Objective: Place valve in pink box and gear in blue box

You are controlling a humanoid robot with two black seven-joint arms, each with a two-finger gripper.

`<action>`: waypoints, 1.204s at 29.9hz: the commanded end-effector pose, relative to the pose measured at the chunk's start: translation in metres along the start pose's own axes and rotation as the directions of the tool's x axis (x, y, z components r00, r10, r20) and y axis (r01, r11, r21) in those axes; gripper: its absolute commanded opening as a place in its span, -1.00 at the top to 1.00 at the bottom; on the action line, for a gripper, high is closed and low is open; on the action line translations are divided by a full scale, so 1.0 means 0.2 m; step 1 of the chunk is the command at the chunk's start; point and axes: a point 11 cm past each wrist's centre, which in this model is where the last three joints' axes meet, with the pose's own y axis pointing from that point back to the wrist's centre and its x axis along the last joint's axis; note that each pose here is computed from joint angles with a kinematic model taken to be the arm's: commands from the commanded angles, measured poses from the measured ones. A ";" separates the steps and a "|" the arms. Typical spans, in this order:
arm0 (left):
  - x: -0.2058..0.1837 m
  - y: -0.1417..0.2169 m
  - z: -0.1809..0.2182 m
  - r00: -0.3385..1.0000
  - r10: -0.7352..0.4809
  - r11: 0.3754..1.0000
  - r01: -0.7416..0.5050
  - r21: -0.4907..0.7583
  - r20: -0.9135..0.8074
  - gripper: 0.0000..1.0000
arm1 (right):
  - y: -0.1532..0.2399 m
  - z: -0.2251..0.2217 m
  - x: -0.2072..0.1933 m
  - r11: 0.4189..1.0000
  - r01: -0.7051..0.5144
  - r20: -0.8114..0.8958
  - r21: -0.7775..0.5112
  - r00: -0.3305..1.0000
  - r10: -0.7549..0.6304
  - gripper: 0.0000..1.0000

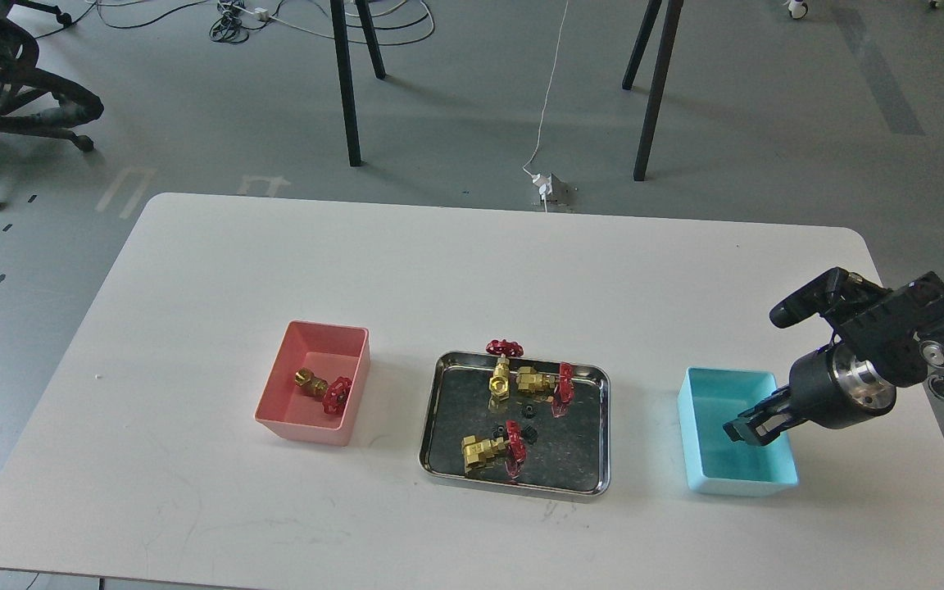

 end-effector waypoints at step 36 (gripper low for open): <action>-0.26 -0.08 0.03 0.996 -0.089 0.996 0.089 0.012 -0.027 -0.95 | 0.93 0.43 1.06 0.107 -0.788 0.705 -0.607 -0.471 0.529 -0.88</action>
